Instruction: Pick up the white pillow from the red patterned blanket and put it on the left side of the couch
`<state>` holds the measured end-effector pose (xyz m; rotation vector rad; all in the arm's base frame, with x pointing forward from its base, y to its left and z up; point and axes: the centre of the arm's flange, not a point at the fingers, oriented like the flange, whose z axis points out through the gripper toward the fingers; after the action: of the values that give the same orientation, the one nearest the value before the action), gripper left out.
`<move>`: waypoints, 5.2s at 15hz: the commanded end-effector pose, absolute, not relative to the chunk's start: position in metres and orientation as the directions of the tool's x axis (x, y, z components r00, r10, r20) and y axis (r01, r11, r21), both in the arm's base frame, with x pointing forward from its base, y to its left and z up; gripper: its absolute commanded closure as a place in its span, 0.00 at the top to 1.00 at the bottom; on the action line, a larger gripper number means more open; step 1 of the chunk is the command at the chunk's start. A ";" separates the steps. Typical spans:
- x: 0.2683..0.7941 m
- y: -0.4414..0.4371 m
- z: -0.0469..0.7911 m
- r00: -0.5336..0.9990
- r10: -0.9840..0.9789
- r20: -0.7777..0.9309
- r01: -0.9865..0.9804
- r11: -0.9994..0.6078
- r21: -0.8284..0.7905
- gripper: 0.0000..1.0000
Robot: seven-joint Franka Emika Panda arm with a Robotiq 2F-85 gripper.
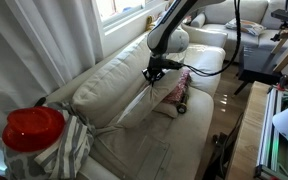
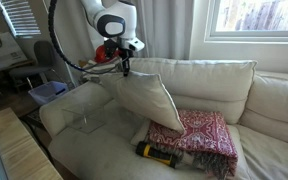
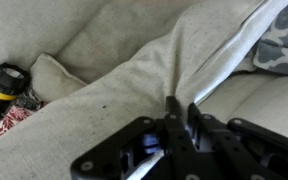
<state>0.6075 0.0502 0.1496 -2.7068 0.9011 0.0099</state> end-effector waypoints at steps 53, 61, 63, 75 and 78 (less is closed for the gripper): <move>0.770 0.107 0.039 0.675 -0.690 0.261 -0.646 -0.724 -0.242 1.00; 0.791 0.094 0.003 0.543 -0.754 0.371 -0.707 -0.648 -0.282 1.00; 0.795 0.094 -0.001 0.515 -0.770 0.376 -0.708 -0.630 -0.320 1.00; 0.785 0.089 -0.021 0.466 -0.829 0.308 -0.794 -0.546 -0.267 0.16; 0.777 0.084 -0.006 0.470 -0.857 0.213 -0.809 -0.514 -0.285 0.00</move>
<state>0.7689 0.0903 0.0076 -2.5857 1.4293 -0.6431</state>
